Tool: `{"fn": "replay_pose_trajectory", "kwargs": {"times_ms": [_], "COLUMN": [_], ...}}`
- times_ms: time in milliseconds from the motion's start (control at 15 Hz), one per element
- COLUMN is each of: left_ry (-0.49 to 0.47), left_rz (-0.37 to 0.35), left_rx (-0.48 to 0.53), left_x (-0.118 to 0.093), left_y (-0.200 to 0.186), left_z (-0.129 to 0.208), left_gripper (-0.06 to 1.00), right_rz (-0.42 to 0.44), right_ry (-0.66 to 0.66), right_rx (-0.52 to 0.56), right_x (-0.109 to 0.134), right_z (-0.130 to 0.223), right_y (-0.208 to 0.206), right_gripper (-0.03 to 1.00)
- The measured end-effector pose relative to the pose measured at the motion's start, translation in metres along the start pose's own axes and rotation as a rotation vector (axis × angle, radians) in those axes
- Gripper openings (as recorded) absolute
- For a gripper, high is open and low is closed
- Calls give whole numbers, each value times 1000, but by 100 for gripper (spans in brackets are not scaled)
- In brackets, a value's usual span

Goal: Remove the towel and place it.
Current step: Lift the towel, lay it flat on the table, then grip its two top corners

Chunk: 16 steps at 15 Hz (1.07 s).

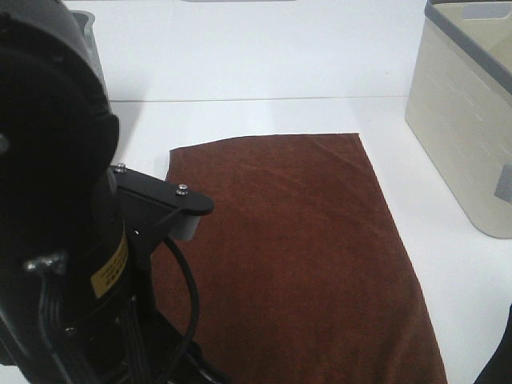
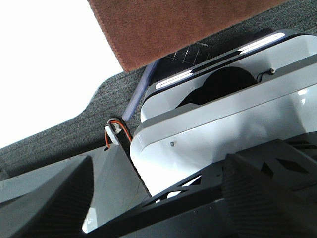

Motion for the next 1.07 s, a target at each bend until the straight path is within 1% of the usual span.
{"fn": "replay_pose_trajectory", "kwargs": {"times_ms": [67,200,333,400,467,533,733,867,1067], "left_ry": [7,34,62,52,24,-4,-103,-147,-221], "left_rz": [-4,-40,-68,-62,-44,-10,91,140,155], "left_rx": [-19,-77,-179,-227,-274,-314,-424,-496,-534], "left_x": [0,4,6,8,12,18,48,69,99], "left_y": [0,-1,-11,-17,-23,-28,-34,-35,-30], "left_z": [-2,-8,-21,-32,-46,-60,-105,-129,-154], "left_gripper": [72,72,72,72,72,72,71,71,71], "right_rz": [0,2,22,42,56,67,99,103,104], "right_ry": [0,-2,-18,-33,-45,-54,-70,-73,-73], "right_rx": [0,-8,-75,-119,-141,-164,-209,-225,-227], "right_x": [0,0,1,2,2,3,0,-3,-8], "right_z": [0,-1,-11,-20,-29,-41,-82,-110,-147], "right_y": [0,-1,-10,-18,-25,-33,-48,-54,-56], "right_gripper": [60,60,60,60,60,60,59,59,59]}}
Point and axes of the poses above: a point on each arm's last joint axis where the gripper is mounted, y pointing out along that axis toward the gripper, x along the wrist's bending axis when the last joint is at zero, z = x × y, the point moved 1 cm from there along y, pointing out along that axis toward the gripper, and after that the axes turned 11 degrees about -y, right-handed, at the moved point
